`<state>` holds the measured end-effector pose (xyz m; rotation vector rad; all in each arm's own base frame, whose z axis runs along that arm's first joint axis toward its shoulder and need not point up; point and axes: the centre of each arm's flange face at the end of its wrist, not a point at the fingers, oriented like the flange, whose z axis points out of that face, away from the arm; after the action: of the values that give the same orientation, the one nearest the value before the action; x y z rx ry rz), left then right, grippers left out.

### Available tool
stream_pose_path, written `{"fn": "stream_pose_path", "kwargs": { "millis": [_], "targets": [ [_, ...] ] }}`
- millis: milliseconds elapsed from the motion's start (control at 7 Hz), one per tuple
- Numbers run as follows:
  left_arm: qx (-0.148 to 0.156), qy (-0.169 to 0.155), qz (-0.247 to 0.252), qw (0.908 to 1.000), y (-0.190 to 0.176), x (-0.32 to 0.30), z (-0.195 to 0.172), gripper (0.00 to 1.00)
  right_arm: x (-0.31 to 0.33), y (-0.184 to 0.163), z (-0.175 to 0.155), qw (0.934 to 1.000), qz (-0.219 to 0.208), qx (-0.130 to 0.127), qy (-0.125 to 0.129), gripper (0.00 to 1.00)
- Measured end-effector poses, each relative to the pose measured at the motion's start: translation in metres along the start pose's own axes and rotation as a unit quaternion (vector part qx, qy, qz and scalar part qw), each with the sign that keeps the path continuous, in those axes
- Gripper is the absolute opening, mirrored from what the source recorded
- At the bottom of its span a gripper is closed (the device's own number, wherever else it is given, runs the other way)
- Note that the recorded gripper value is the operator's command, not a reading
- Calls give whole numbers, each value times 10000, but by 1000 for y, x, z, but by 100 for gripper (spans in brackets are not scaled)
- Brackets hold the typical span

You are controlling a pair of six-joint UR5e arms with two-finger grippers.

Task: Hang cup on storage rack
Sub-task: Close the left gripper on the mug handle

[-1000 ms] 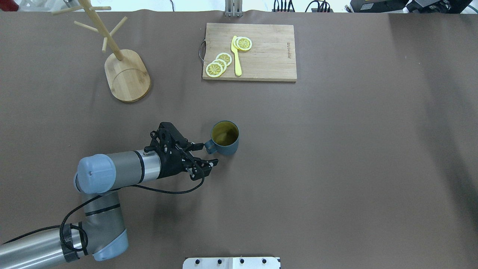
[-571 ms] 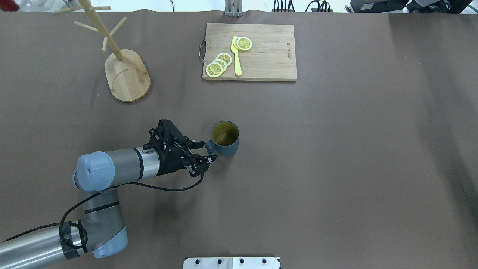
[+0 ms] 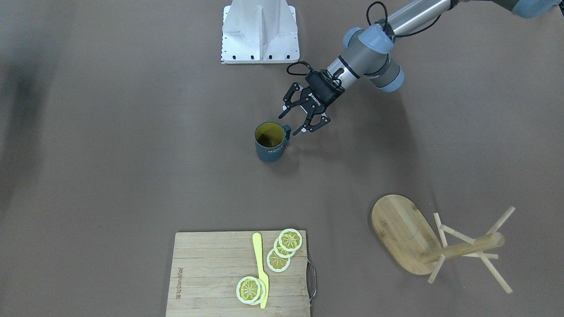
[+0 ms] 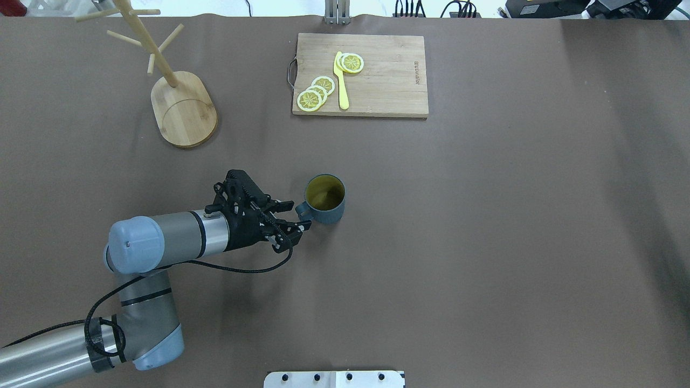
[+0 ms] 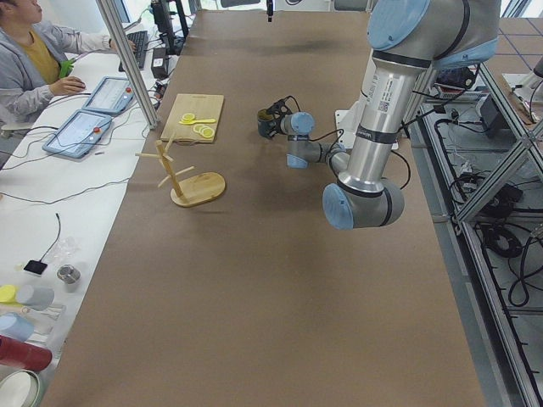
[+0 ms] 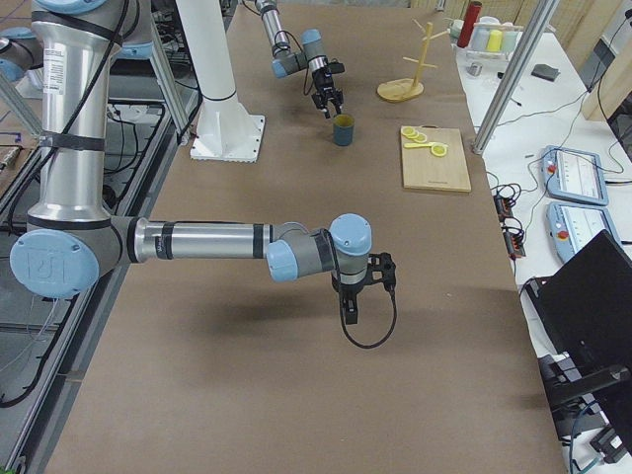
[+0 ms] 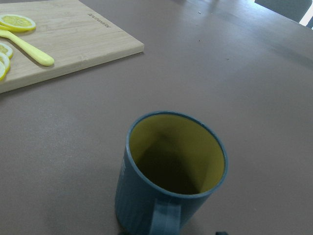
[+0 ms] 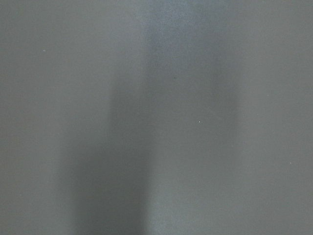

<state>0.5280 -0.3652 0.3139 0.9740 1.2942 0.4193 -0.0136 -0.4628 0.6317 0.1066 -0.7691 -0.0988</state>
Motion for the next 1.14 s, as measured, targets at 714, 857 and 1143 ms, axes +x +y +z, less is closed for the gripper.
{"fn": "stream_pose_path", "kwargs": {
  "millis": [714,857,1143],
  "targets": [
    [-16,-49,0,10000,-4,-2,1,36,3,3,0,10000,30,-9,-7,100],
    [-19,-49,0,10000,-4,-2,2,24,4,5,1,10000,40,-19,-11,100],
    [-61,-75,-15,10000,-5,-2,3,0,5,7,2,10000,57,-32,-12,100]
  ]
}}
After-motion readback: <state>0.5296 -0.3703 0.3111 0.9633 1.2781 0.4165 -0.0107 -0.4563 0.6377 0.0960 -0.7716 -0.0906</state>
